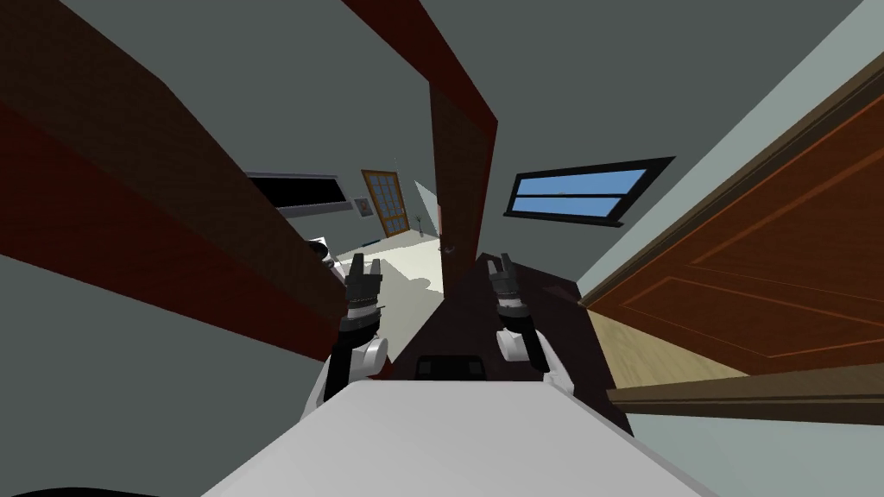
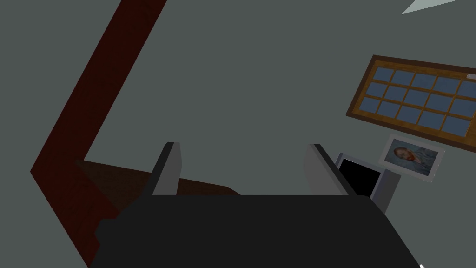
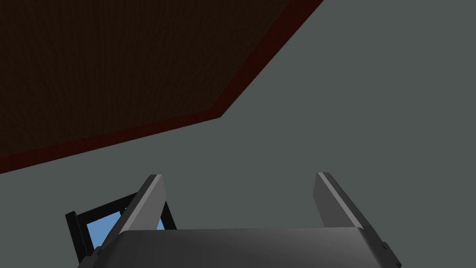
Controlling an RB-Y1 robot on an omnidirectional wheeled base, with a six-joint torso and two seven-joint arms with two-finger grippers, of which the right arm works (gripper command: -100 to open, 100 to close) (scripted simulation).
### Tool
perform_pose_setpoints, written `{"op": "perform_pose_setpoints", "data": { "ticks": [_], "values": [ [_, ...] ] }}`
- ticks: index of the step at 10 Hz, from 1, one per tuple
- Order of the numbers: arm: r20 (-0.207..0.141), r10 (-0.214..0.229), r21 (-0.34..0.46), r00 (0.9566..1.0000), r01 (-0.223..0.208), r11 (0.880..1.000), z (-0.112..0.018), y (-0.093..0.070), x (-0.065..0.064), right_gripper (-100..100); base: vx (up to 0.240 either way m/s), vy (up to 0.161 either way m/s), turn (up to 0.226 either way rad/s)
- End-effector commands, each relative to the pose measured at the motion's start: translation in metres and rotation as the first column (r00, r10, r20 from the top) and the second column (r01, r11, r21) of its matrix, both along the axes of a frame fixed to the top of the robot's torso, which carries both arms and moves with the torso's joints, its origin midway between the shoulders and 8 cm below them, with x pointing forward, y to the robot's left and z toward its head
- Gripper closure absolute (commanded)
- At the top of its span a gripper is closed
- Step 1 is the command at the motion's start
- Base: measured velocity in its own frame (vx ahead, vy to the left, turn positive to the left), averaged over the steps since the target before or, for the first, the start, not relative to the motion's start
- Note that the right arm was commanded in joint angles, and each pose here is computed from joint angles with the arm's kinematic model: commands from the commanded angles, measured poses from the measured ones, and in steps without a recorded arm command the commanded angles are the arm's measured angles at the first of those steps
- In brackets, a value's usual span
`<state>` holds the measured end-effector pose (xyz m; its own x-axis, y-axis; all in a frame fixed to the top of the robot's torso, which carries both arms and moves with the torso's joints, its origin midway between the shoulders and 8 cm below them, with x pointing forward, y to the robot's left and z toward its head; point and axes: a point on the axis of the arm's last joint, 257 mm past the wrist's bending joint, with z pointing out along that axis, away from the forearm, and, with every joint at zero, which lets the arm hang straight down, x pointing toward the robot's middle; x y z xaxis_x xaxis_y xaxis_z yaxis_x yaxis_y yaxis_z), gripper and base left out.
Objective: Push the door open
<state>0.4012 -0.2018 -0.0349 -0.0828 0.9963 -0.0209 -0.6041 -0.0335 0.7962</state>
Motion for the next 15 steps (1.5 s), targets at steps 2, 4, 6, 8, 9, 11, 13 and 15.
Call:
{"op": "perform_pose_setpoints", "data": {
  "ticks": [2, 4, 6, 8, 9, 11, 13, 15],
  "values": [
    [-0.028, 0.034, -0.001, 0.999, -0.034, 0.999, -0.017, 0.011, 0.008, -100, 0.097, -0.048, 0.022],
    [-0.051, 0.061, -0.001, 0.9969, -0.061, 0.998, -0.031, 0.021, 0.014, -100, 0.092, -0.045, 0.023],
    [-0.075, 0.089, -0.002, 0.9933, -0.089, 0.996, -0.046, 0.032, 0.02, -100, 0.084, -0.052, 0.023],
    [-0.098, 0.116, -0.003, 0.9883, -0.117, 0.993, -0.061, 0.044, 0.026, -100, 0.109, -0.058, 0.024],
    [-0.111, 0.131, -0.003, 0.9852, -0.132, 0.991, -0.069, 0.049, 0.028, -100, 0.093, -0.055, 0.026],
    [-0.136, 0.159, -0.004, 0.9777, -0.161, 0.987, -0.085, 0.061, 0.033, -100, 0.097, -0.051, 0.026],
    [-0.162, 0.187, -0.005, 0.9688, -0.191, 0.982, -0.101, 0.073, 0.037, -100, 0.094, -0.053, 0.023],
    [-0.175, 0.202, -0.005, 0.9637, -0.206, 0.979, -0.109, 0.079, 0.038, -100, 0.064, -0.042, 0.011]
  ]
}}
